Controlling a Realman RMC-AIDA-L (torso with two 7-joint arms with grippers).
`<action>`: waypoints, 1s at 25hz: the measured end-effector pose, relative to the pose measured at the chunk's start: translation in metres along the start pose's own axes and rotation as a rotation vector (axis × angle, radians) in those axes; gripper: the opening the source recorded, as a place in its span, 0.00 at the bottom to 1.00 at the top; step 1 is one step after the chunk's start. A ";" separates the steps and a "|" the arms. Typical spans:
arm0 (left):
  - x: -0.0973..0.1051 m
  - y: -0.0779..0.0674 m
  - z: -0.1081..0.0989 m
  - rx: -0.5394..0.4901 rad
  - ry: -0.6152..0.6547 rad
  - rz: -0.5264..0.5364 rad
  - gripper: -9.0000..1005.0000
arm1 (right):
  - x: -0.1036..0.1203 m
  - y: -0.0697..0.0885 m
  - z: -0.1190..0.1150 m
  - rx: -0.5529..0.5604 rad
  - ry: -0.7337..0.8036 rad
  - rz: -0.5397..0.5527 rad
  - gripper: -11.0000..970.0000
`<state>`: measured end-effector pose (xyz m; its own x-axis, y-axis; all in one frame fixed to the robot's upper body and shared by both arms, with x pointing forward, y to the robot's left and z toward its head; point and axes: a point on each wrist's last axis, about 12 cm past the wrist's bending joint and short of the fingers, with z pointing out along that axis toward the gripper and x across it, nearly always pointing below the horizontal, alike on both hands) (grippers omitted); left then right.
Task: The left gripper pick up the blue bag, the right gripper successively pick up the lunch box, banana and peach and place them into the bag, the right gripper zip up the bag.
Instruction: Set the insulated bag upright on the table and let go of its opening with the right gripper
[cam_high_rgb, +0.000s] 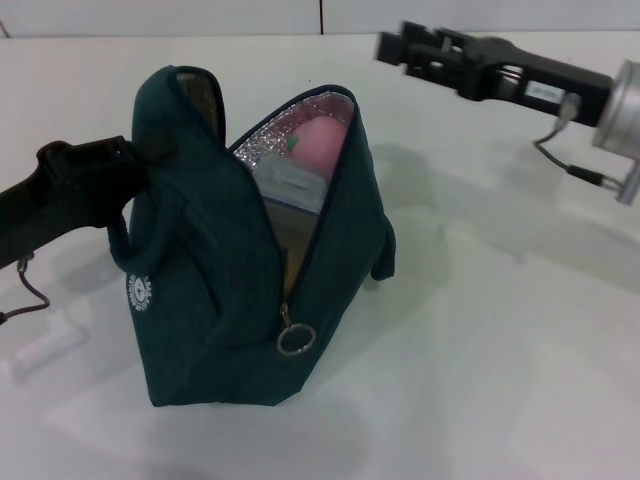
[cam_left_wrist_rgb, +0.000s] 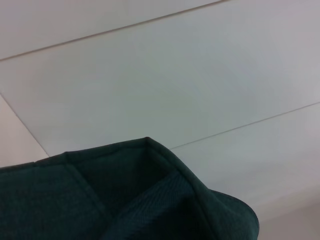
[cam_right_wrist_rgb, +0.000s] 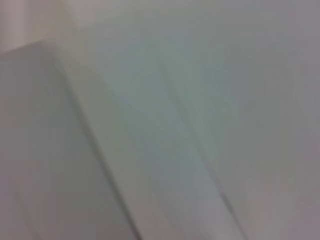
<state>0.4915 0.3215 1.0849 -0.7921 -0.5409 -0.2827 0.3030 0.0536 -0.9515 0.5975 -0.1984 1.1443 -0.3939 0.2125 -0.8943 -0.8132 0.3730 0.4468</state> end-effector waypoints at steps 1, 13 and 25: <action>0.000 0.000 0.000 0.000 0.000 0.000 0.04 | 0.003 -0.004 -0.006 0.029 -0.002 0.062 0.63; 0.001 0.000 0.001 0.002 0.000 -0.004 0.04 | 0.039 -0.010 -0.011 0.058 0.075 0.517 0.63; 0.001 0.000 0.002 0.003 0.005 -0.003 0.04 | 0.029 -0.012 -0.001 0.052 0.109 0.633 0.63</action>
<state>0.4921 0.3194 1.0846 -0.7954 -0.5371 -0.2809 0.3025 0.0498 -0.9518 0.5954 -0.1974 1.1125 -0.8340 0.3140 -0.4538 -0.3889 0.2490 0.8870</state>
